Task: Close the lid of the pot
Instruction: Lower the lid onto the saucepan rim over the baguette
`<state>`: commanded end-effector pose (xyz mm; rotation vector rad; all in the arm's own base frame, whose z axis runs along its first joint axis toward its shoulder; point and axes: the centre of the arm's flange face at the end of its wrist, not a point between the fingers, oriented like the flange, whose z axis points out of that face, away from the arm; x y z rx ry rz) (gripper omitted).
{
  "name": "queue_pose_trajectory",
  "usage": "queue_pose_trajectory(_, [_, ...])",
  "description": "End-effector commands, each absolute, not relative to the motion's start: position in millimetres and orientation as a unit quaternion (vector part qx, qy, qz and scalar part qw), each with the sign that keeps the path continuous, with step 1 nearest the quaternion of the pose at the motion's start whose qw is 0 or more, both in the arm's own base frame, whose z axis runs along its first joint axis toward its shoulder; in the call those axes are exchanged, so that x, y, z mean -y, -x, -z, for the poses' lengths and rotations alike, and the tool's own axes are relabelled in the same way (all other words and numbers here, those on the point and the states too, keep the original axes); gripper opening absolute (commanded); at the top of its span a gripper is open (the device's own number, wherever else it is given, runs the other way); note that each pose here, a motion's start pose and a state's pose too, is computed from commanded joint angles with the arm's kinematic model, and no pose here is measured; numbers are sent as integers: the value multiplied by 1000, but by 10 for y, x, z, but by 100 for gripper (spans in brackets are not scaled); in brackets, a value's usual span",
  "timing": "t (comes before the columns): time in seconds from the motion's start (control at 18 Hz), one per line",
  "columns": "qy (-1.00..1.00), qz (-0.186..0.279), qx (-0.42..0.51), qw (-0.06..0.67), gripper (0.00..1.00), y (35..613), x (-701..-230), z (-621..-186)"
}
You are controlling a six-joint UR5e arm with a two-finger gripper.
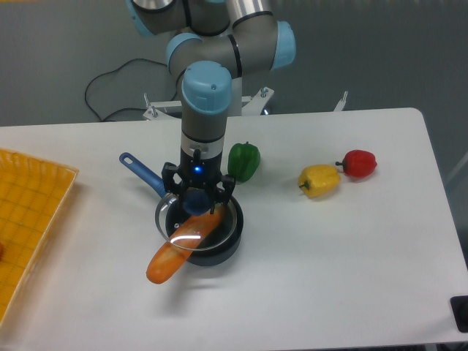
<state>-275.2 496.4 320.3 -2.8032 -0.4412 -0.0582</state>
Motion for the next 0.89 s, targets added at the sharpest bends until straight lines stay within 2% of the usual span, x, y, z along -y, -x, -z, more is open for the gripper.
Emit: queue_pose_trajectory(0.89, [978,23,150,141,40,2711,-5008,-3090])
